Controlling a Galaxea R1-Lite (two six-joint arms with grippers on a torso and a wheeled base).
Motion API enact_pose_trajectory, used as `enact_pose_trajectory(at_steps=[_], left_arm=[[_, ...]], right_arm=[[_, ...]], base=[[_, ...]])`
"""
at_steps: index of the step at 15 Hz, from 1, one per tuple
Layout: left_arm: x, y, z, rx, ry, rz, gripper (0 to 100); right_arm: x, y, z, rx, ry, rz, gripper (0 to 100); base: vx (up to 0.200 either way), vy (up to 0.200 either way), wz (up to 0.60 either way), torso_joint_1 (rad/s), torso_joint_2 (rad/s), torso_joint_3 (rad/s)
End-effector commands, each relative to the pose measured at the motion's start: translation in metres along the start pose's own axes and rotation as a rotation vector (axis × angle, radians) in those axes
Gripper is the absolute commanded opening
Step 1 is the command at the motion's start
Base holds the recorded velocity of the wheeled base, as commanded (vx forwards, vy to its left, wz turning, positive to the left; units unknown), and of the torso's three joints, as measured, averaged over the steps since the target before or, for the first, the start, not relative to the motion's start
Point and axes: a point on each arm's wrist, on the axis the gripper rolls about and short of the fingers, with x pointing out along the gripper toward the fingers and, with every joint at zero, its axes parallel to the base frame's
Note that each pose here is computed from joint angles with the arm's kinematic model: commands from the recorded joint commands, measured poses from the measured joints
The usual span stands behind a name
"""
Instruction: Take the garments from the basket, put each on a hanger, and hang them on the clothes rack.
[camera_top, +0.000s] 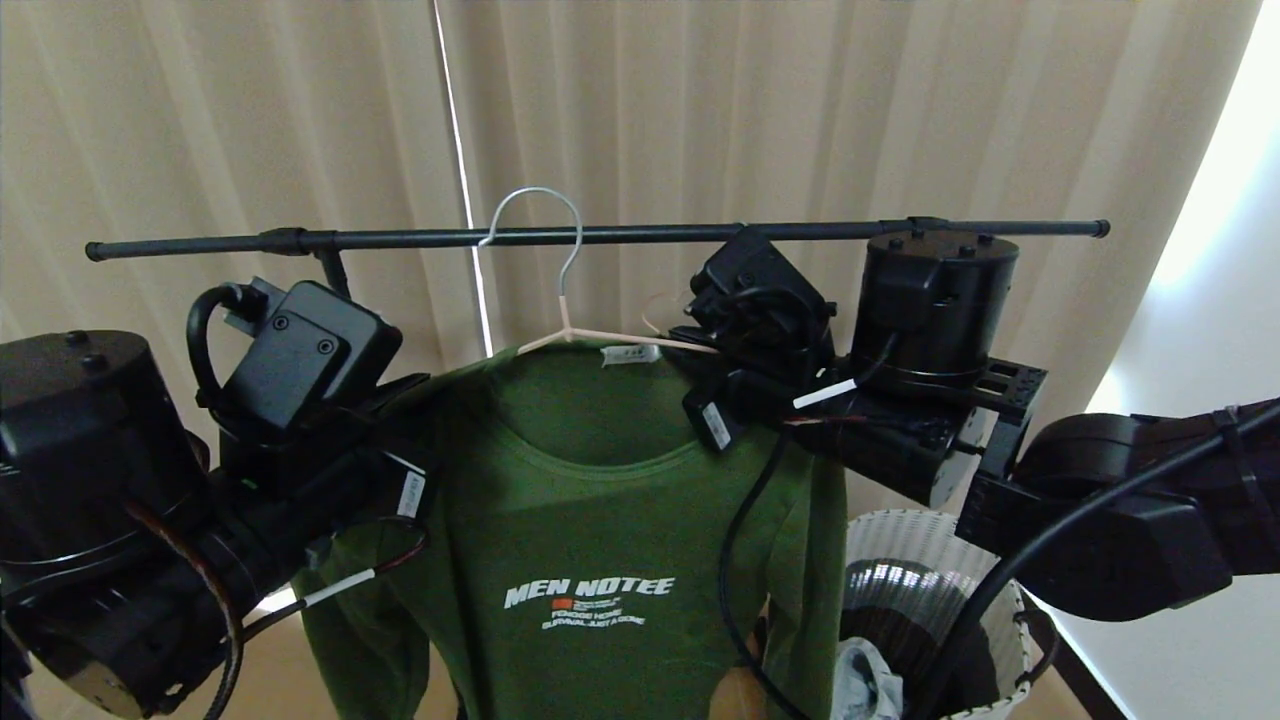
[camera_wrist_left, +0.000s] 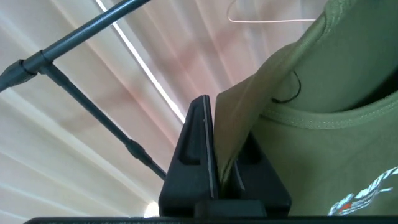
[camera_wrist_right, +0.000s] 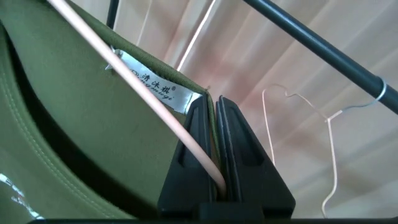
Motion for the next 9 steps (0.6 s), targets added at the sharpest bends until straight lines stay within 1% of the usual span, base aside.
enact_pose_trajectory(at_steps=[1, 2, 3, 4, 5, 7, 9], left_arm=[[-0.002, -0.001, -0.001, 0.002, -0.001, -0.006, 0], [-0.003, -0.003, 0.001, -0.002, -0.016, -0.013, 100], [-0.004, -0.003, 0.002, -0.008, -0.033, -0.012, 100], [-0.004, -0.003, 0.002, -0.008, -0.035, -0.013, 100], [-0.005, -0.005, -0.002, -0.006, -0.033, -0.029, 100], [-0.016, -0.005, -0.012, -0.01, -0.068, -0.116, 100], [-0.024, -0.003, -0.017, -0.009, -0.072, -0.129, 100]], right_arm=[[-0.008, -0.002, 0.004, 0.001, -0.011, -0.005, 0], [-0.014, -0.003, 0.005, 0.002, -0.01, -0.012, 0], [-0.021, -0.006, 0.005, 0.002, -0.006, -0.031, 0], [-0.024, -0.007, 0.006, 0.003, -0.005, -0.038, 0], [-0.031, -0.015, 0.006, 0.007, 0.0, -0.077, 0], [-0.043, -0.033, 0.004, 0.016, 0.001, -0.154, 0], [-0.056, -0.044, 0.002, 0.02, -0.019, -0.199, 0]], base=[[0.0, 0.0, 0.0, 0.0, 0.0, 0.0], [0.0, 0.0, 0.0, 0.0, 0.0, 0.0], [0.0, 0.0, 0.0, 0.0, 0.0, 0.0], [0.0, 0.0, 0.0, 0.0, 0.0, 0.0], [0.0, 0.0, 0.0, 0.0, 0.0, 0.0], [0.0, 0.0, 0.0, 0.0, 0.0, 0.0], [0.0, 0.0, 0.0, 0.0, 0.0, 0.0]])
